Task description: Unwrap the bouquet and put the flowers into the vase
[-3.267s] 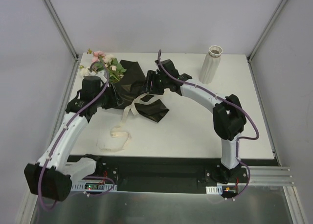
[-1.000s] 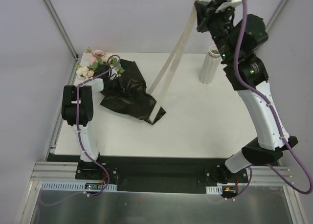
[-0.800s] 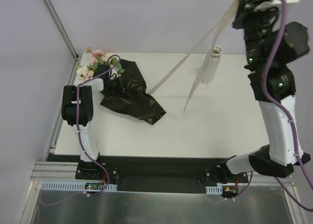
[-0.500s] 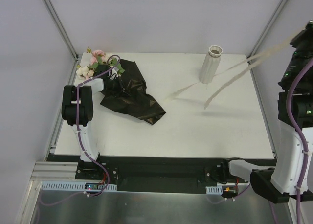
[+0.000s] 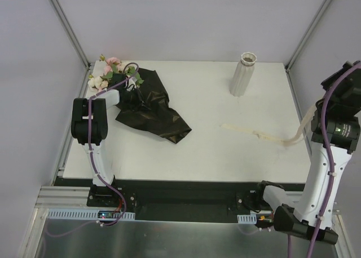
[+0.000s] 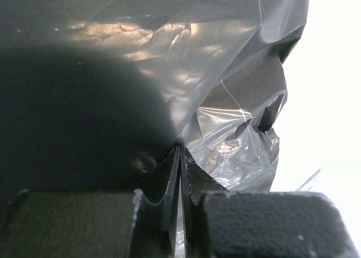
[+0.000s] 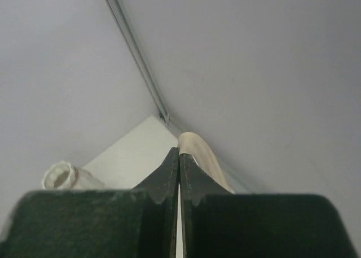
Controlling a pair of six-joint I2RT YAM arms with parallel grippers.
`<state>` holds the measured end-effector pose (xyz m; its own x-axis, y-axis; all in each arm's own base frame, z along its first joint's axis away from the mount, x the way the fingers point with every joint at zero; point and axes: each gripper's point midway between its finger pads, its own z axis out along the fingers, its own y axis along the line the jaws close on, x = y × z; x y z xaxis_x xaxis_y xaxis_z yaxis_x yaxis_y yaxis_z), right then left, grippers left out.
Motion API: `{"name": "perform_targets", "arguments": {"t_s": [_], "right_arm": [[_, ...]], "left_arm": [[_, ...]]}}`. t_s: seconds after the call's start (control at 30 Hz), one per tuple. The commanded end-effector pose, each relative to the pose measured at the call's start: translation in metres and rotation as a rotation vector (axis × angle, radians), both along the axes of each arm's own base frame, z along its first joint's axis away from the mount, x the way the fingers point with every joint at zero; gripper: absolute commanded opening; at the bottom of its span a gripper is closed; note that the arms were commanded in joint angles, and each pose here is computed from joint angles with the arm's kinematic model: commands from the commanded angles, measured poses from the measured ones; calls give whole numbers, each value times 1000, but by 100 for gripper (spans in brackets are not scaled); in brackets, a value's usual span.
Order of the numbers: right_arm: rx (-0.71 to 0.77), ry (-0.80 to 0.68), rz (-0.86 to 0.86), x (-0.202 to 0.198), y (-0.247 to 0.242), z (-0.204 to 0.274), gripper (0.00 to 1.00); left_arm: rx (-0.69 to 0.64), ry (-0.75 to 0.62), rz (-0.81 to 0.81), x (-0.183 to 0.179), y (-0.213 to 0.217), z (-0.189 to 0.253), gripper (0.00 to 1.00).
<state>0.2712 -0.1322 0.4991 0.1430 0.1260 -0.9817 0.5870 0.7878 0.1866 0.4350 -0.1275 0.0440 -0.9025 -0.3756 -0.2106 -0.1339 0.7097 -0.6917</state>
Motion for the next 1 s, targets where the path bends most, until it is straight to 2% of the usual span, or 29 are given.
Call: {"name": "perform_targets", "arguments": {"t_s": [0.0, 0.03, 0.07, 0.1, 0.17, 0.27, 0.3, 0.37, 0.43, 0.5, 0.57, 0.6, 0.67, 0.7, 0.73, 0.77, 0.8, 0.83, 0.87, 0.9, 0.97], "right_arm": [[422, -14, -54, 7, 11, -108, 1], [483, 18, -26, 14, 19, -133, 1], [555, 58, 73, 30, 37, -156, 1], [656, 150, 92, 38, 49, -210, 1], [745, 280, 196, 57, 71, -262, 1], [807, 476, 151, 50, 76, -328, 1], [806, 511, 142, 47, 78, -339, 1], [817, 621, 110, 37, 79, -368, 1], [830, 694, 68, 26, 79, -385, 1], [879, 748, -22, 9, 72, -410, 1], [896, 767, -90, -4, 65, -424, 4], [881, 766, -109, -7, 60, -425, 14], [832, 729, -111, -7, 54, -416, 30], [784, 725, -60, -2, 58, -408, 41], [744, 713, -16, 3, 63, -399, 52], [670, 687, 11, 7, 66, -383, 63], [559, 694, 125, 19, 93, -363, 80], [481, 692, 162, 21, 103, -351, 88], [392, 667, 209, 25, 117, -334, 90], [307, 676, 374, 29, 160, -324, 95], [183, 649, 571, 37, 208, -306, 100]], "left_arm": [[-18, -39, -4, 7, 0, 23, 4], [-27, -60, -7, 8, -1, 34, 7], [-35, -78, -18, 9, -4, 41, 15], [-42, -98, -21, 11, -5, 50, 19], [-58, -151, -36, 12, -9, 74, 29], [-99, -224, -61, 10, -16, 112, 41], [-121, -241, -79, 7, -20, 123, 46], [-146, -288, -97, 1, -24, 148, 51], [-176, -318, -116, -14, -28, 168, 61], [-203, -318, -121, -31, -30, 167, 65], [-230, -360, -123, -52, -32, 186, 68], [-227, -334, -113, -65, -31, 173, 70], [-195, -378, -73, -85, -23, 183, 73], [-177, -339, -42, -99, -18, 164, 74], [-162, -385, -8, -113, -13, 176, 75], [-124, -392, 42, -118, -6, 169, 77], [-105, -366, 66, -132, -2, 151, 77], [-89, -416, 83, -145, 1, 159, 77], [-75, -419, 104, -153, 4, 155, 78], [-54, -433, 138, -164, 9, 147, 78], [-65, -419, 178, -177, 11, 140, 80]]}}
